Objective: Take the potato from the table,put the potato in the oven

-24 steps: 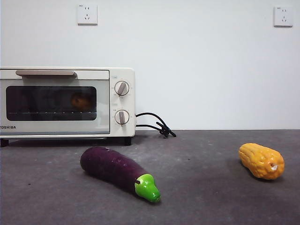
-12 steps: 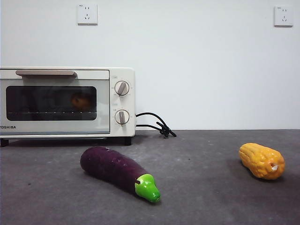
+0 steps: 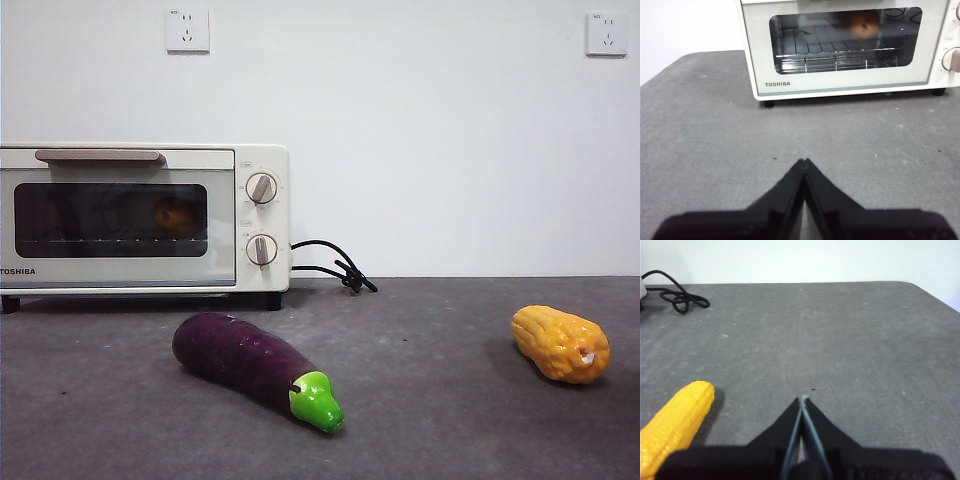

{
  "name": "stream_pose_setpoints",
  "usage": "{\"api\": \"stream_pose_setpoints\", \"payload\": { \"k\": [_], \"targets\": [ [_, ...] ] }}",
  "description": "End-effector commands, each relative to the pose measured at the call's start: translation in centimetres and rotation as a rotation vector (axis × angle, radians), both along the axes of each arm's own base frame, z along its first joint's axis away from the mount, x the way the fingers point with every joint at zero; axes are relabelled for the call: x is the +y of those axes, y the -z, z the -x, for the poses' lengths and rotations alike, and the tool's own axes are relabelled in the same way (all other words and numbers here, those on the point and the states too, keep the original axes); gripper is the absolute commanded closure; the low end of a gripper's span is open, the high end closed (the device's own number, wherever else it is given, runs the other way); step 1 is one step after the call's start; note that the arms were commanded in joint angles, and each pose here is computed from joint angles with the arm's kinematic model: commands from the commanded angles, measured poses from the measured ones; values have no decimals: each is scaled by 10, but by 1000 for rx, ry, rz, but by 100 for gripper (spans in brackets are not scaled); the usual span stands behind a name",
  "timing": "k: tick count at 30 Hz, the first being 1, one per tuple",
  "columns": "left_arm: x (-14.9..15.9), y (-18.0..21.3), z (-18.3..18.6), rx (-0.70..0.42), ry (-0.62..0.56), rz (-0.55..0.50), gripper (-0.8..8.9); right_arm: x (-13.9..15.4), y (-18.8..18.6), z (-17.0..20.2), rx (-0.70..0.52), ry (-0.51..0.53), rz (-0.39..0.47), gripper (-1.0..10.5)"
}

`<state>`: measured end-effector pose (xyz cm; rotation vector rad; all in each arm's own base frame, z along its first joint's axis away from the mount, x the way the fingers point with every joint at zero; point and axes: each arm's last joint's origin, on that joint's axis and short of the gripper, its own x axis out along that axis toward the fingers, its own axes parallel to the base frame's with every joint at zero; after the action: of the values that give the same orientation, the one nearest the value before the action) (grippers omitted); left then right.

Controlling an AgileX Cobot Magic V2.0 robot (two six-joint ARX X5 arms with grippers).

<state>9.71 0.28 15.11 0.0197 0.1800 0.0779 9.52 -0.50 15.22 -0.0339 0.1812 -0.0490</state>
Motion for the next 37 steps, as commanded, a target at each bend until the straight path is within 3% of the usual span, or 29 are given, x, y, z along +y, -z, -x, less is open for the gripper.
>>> {"api": "stream_pose_setpoints", "payload": {
  "k": [1,37],
  "targets": [
    [0,3,0,5,-3,7,817,0,3,0,5,-2,7,945],
    [0,3,0,5,-3,7,817,2,3,0,1,-9,-10,945]
  ]
}}
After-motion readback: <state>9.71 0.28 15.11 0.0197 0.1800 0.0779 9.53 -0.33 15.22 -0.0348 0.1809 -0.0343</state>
